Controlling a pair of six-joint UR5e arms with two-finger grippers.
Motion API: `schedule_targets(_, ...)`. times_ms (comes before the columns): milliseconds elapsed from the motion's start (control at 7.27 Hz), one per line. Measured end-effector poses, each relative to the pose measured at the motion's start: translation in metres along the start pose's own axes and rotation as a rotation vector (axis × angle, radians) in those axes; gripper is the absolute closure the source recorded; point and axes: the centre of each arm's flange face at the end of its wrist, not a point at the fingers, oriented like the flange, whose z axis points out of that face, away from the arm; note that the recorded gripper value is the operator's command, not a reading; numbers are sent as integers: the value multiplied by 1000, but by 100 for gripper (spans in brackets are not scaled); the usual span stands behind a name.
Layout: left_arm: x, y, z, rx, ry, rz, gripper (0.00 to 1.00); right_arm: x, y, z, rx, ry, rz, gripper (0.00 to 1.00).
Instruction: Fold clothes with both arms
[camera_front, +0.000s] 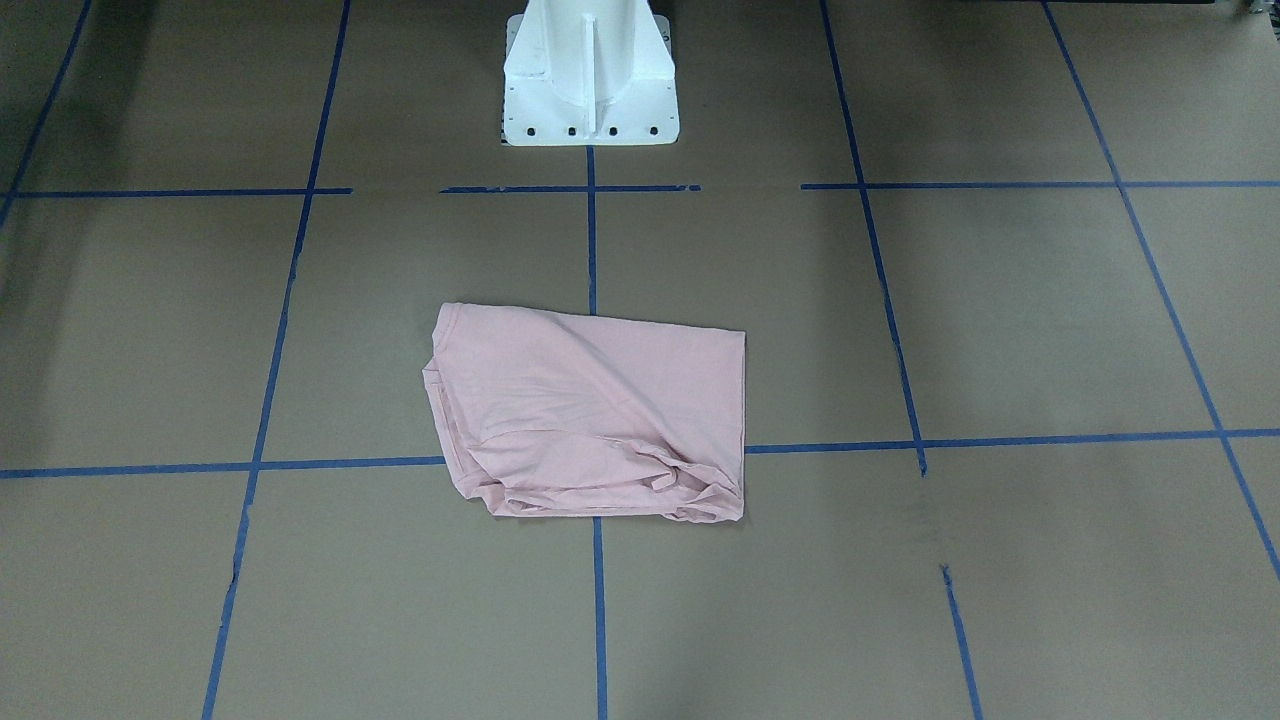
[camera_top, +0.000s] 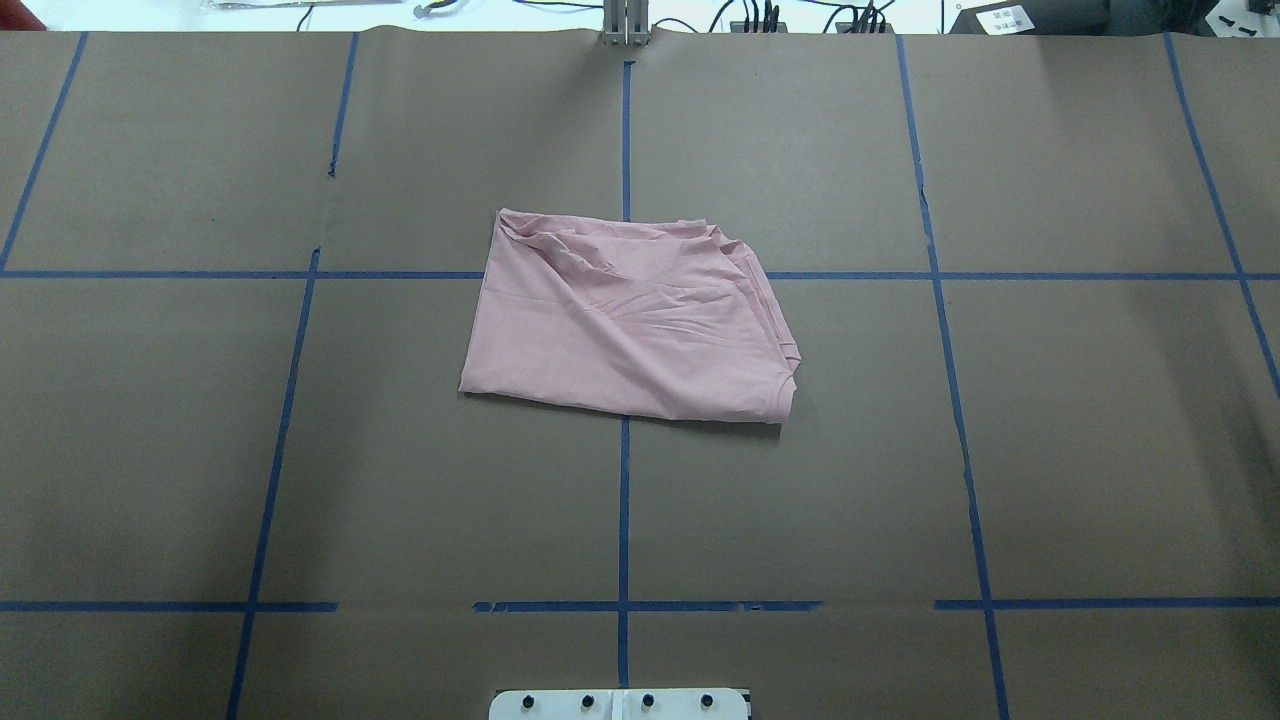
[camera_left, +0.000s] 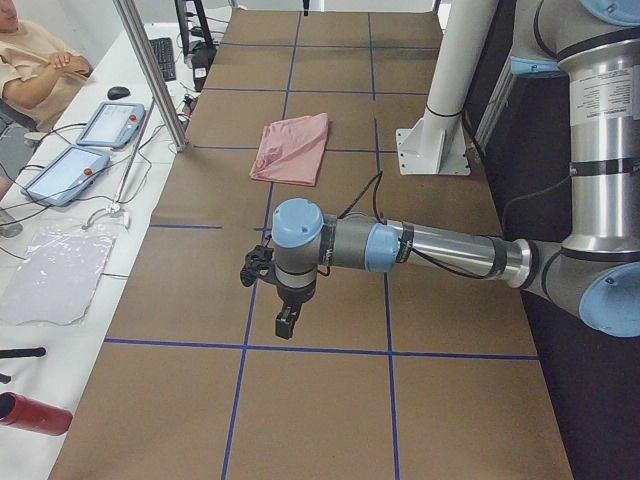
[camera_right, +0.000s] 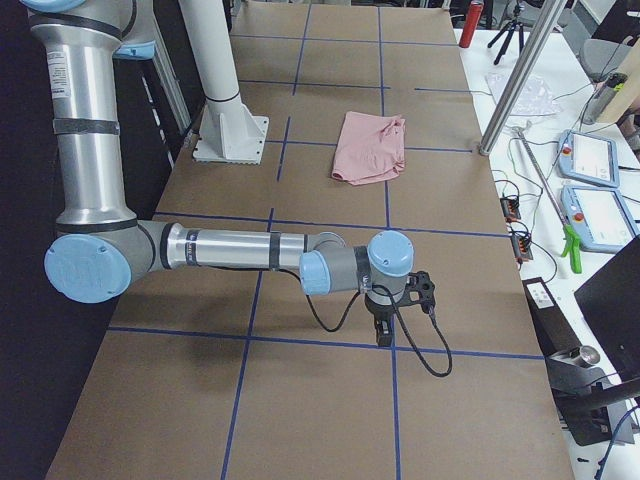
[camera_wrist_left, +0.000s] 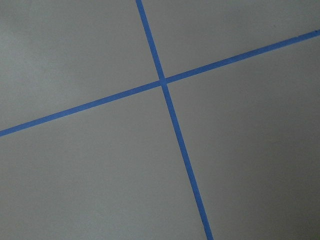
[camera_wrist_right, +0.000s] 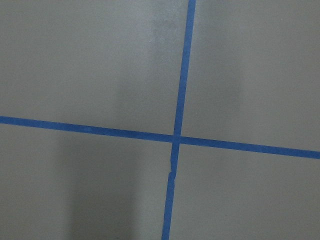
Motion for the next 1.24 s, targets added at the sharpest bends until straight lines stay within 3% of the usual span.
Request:
schedule_targets(551, 1, -2, -1, 18, -4, 15, 0, -31, -18, -37, -39, -56, 53, 0)
schedule_targets(963, 2, -3, -2, 23, 0, 18, 0, -34, -11, -47, -51, 17, 49, 0)
schedule_targets(1239, 5, -7, -6, 33, 1, 27, 0, -25, 6, -39, -63, 33, 52, 0)
